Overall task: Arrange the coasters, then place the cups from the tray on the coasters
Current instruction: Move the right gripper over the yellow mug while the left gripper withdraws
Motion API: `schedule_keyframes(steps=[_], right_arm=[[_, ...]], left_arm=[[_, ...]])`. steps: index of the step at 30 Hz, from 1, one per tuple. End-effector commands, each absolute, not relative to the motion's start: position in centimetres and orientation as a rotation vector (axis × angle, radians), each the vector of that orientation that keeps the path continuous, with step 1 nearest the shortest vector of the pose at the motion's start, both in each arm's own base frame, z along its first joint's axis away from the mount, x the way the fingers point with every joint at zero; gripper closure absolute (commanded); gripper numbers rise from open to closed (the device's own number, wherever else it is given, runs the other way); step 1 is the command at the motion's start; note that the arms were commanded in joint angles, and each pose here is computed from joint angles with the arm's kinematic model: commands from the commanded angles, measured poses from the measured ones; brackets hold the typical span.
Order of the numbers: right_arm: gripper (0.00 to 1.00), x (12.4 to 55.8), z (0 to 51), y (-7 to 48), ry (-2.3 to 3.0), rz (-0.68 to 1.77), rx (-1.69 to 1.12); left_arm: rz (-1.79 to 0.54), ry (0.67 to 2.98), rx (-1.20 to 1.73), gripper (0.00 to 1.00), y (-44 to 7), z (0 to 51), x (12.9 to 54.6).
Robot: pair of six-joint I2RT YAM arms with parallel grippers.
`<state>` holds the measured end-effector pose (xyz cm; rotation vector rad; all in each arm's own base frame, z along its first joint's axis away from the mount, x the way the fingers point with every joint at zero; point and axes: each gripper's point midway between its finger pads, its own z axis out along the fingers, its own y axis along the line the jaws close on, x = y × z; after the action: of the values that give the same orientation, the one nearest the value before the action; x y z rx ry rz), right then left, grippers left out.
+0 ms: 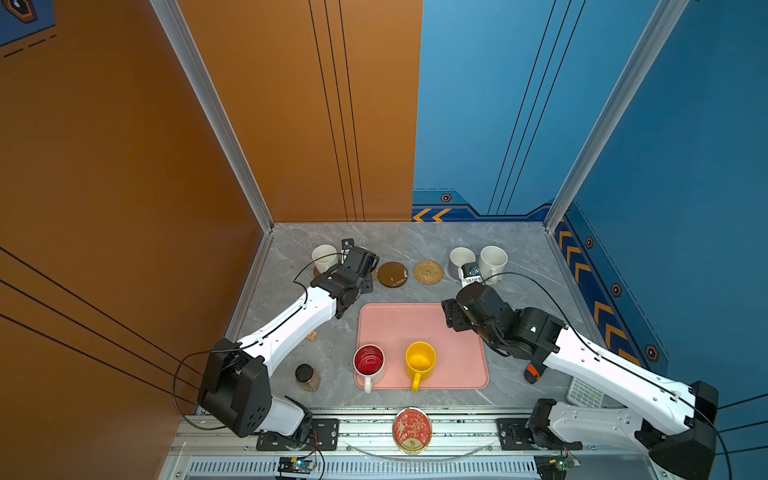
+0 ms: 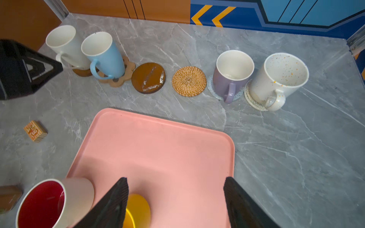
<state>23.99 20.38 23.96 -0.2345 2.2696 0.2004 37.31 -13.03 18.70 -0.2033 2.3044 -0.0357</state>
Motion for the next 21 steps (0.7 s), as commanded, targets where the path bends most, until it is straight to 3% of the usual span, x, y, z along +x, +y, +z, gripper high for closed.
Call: schedule_keyframes(steps=[1,21], right_arm=[[0.25,21.4,23.1,18.3,2.335,0.092,-0.216],[0.20,14.4,15.5,25.6,2.486,0.036,-0.204]], left_arm=[[-0.137,2.212,-0.208,0.58,-13.9,20.7,37.4],[-0.236,2.180,-0.231,0.57,-13.0,19.4,36.8]])
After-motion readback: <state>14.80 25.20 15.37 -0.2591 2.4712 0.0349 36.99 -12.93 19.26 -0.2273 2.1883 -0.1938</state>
